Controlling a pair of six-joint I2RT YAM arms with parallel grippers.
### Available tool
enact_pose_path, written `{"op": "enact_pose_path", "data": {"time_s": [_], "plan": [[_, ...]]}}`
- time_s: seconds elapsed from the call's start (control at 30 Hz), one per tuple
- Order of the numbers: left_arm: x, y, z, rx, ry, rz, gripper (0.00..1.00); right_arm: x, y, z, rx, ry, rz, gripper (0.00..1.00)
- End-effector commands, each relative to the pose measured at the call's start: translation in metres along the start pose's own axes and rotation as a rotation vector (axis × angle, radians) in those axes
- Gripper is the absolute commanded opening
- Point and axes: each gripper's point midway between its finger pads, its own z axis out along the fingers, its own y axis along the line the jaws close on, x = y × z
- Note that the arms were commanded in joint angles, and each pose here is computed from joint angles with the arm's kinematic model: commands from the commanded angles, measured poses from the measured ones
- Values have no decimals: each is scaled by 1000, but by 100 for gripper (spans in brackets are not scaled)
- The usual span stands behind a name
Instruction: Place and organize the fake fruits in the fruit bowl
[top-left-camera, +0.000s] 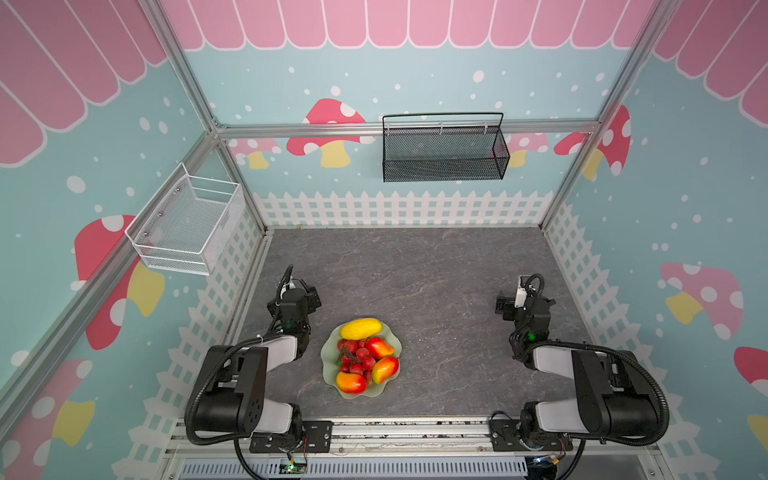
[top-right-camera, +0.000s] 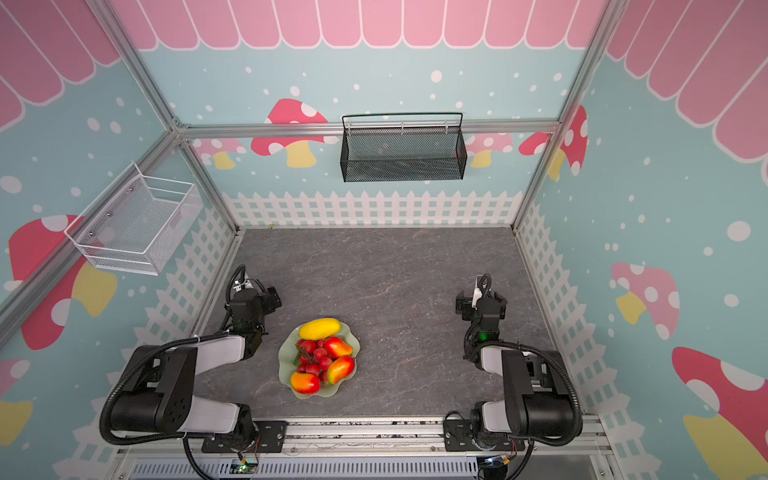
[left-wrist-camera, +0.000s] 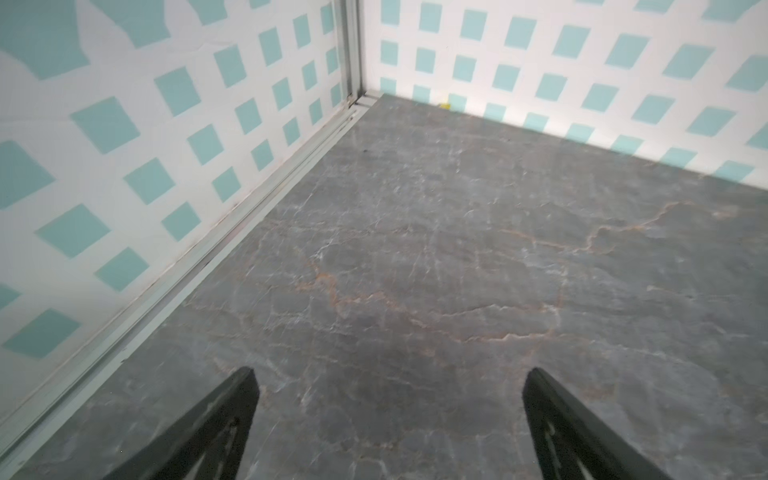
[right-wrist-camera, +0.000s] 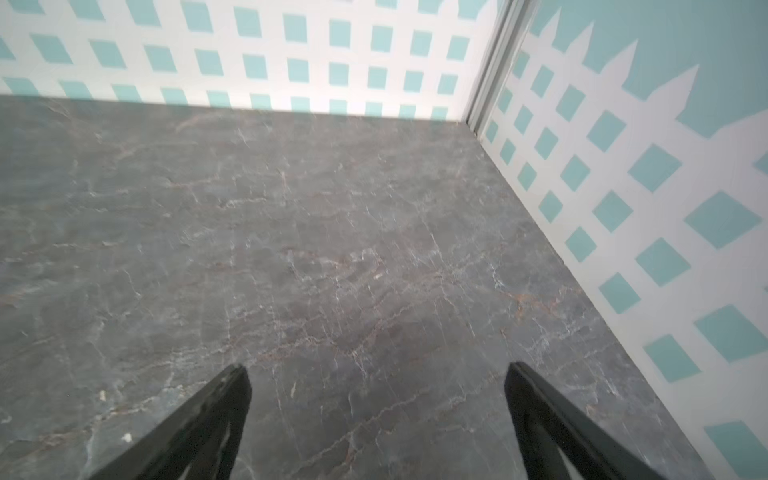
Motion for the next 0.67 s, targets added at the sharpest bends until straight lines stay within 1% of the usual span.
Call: {"op": "enact_pose_path", "data": {"time_s": [0.0, 0.03, 0.07, 0.1, 0.17, 0.23, 0.3, 0.37, 0.4, 0.5, 0.57, 0.63], "plan": [[-17, -16, -10, 105, -137, 11, 100, -25, 11, -1, -75, -162, -33, 99], [-21, -14, -9, 90, -128, 2, 100, -26, 17, -5, -110, -186, -52, 99], [-26, -9, -6, 54, -158, -10, 100, -22, 21, -7, -128, -186, -63, 99], [-26, -13, -5, 65, -169, 8, 100, -22, 22, -9, -135, -205, -65, 99], [-22, -15, -5, 70, -126, 17, 100, -23, 22, -10, -136, -205, -67, 99], [-24, -18, 2, 62, -129, 34, 100, -22, 22, -9, -137, -202, -67, 98], [-20, -24, 2, 75, -92, 60, 100, -23, 23, -8, -137, -200, -67, 98], [-21, -24, 1, 76, -114, 64, 100, -22, 23, -9, -138, -200, -69, 98], [-20, -26, 1, 85, -97, 66, 100, -22, 24, -10, -140, -203, -74, 98], [-22, -28, 3, 90, -103, 73, 100, -25, 29, -17, -158, -233, -95, 98], [-20, -28, 3, 90, -98, 75, 100, -25, 27, -16, -148, -229, -88, 98], [-20, -28, 2, 91, -95, 73, 100, -23, 17, -16, -96, -220, -60, 98]]}}
